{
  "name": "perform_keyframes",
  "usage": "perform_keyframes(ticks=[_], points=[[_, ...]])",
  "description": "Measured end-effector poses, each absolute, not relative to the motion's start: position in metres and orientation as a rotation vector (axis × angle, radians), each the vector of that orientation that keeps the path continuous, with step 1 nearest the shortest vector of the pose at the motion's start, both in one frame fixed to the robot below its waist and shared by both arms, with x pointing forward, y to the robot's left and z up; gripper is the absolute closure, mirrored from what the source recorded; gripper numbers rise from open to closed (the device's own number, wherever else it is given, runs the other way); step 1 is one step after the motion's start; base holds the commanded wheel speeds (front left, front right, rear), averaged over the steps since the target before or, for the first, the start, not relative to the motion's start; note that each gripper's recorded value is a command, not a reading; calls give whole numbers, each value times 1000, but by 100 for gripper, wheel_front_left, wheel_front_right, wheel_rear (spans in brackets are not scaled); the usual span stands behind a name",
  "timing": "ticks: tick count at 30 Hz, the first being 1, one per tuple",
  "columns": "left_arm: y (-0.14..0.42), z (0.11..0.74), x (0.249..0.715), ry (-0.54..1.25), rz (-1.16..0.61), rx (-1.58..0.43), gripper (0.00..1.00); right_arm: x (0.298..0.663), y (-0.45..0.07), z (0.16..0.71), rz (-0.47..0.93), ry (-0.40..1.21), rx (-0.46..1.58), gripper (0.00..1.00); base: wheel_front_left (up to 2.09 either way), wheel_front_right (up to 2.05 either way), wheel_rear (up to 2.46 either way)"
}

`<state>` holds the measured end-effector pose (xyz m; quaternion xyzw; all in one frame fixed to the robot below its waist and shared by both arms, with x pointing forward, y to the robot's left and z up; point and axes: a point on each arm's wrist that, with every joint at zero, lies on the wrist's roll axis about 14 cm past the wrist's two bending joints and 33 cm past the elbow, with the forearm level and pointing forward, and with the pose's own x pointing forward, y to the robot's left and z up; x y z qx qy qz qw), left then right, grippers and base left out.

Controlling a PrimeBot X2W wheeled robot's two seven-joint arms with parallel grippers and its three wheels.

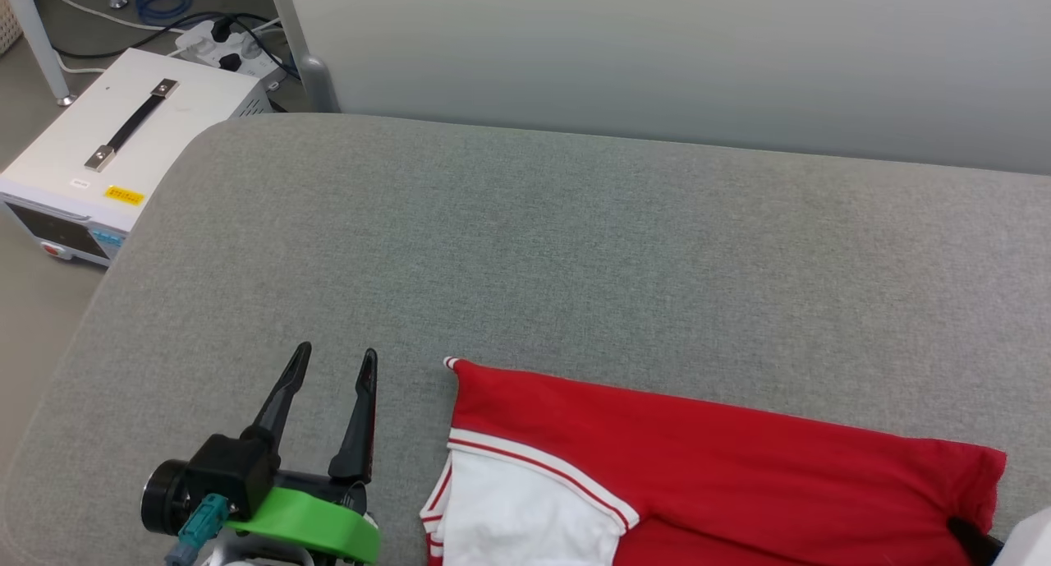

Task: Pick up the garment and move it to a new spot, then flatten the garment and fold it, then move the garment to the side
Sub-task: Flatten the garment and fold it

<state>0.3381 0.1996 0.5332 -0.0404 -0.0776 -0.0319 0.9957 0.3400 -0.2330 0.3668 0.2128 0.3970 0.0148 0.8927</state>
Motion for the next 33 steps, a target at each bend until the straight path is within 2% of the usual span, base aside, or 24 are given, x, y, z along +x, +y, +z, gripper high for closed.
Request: perform_keyframes(ticks=[8, 12, 18, 33], points=[[195, 537, 338, -167, -80, -85, 0, 342, -298, 386, -114, 726, 354, 100, 0, 0, 0], [193, 538, 335, -174, -84, -92, 0, 344, -303, 397, -133, 674, 384, 100, 0, 0, 0], [189, 541, 332, -183, -96, -97, 0, 341, -279, 417, -55, 606, 414, 100, 0, 0, 0], [188, 545, 329, -200, -91, -111, 0, 326, -184, 445, 176, 604, 453, 100, 0, 0, 0]])
